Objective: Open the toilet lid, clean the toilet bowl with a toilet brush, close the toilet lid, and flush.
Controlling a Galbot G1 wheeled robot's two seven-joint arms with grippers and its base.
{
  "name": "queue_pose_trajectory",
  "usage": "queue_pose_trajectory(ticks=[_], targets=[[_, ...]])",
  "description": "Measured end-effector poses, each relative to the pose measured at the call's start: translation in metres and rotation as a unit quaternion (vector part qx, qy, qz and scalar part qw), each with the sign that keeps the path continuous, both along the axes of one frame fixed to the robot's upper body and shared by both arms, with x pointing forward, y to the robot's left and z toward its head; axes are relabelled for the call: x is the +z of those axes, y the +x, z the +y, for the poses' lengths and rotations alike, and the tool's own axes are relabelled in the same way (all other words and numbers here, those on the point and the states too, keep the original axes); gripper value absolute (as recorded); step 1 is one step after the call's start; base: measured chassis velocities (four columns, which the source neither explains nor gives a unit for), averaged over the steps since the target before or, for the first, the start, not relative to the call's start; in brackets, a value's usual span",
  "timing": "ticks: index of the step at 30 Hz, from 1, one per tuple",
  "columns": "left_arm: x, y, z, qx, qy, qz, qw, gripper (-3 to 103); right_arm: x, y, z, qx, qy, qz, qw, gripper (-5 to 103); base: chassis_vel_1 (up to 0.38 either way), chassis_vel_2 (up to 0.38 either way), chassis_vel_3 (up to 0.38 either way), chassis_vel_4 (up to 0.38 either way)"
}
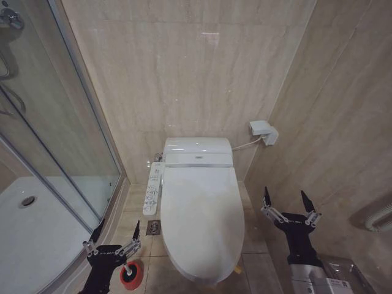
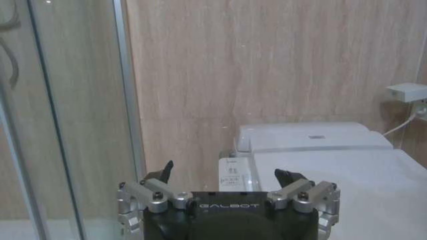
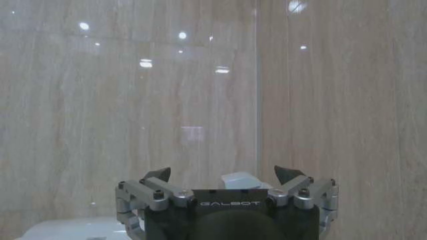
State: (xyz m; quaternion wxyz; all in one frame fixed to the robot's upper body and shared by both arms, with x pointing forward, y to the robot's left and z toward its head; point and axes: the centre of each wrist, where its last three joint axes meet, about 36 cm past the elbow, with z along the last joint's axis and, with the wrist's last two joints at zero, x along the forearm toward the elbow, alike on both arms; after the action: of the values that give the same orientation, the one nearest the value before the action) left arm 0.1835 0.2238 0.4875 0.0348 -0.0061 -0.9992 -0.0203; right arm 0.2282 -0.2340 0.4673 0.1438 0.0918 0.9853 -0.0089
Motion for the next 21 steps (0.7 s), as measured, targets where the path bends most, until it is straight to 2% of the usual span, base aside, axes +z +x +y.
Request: queue_pose_trajectory(ticks=[18, 21], targets=[[0.000, 0.000, 0.000, 0.000, 0.000, 0.000, 1.0000, 100, -0.001, 0.000, 0.000, 0.000, 0.001, 0.001, 1.000, 100, 0.000, 0.000, 0.000, 0.000], [0.005, 0.010, 0.007, -0.001, -0.003, -0.002, 1.0000, 100, -0.001, 0.000, 0.000, 0.000, 0.001, 0.001, 1.000, 100, 0.000, 0.000, 0.000, 0.000]])
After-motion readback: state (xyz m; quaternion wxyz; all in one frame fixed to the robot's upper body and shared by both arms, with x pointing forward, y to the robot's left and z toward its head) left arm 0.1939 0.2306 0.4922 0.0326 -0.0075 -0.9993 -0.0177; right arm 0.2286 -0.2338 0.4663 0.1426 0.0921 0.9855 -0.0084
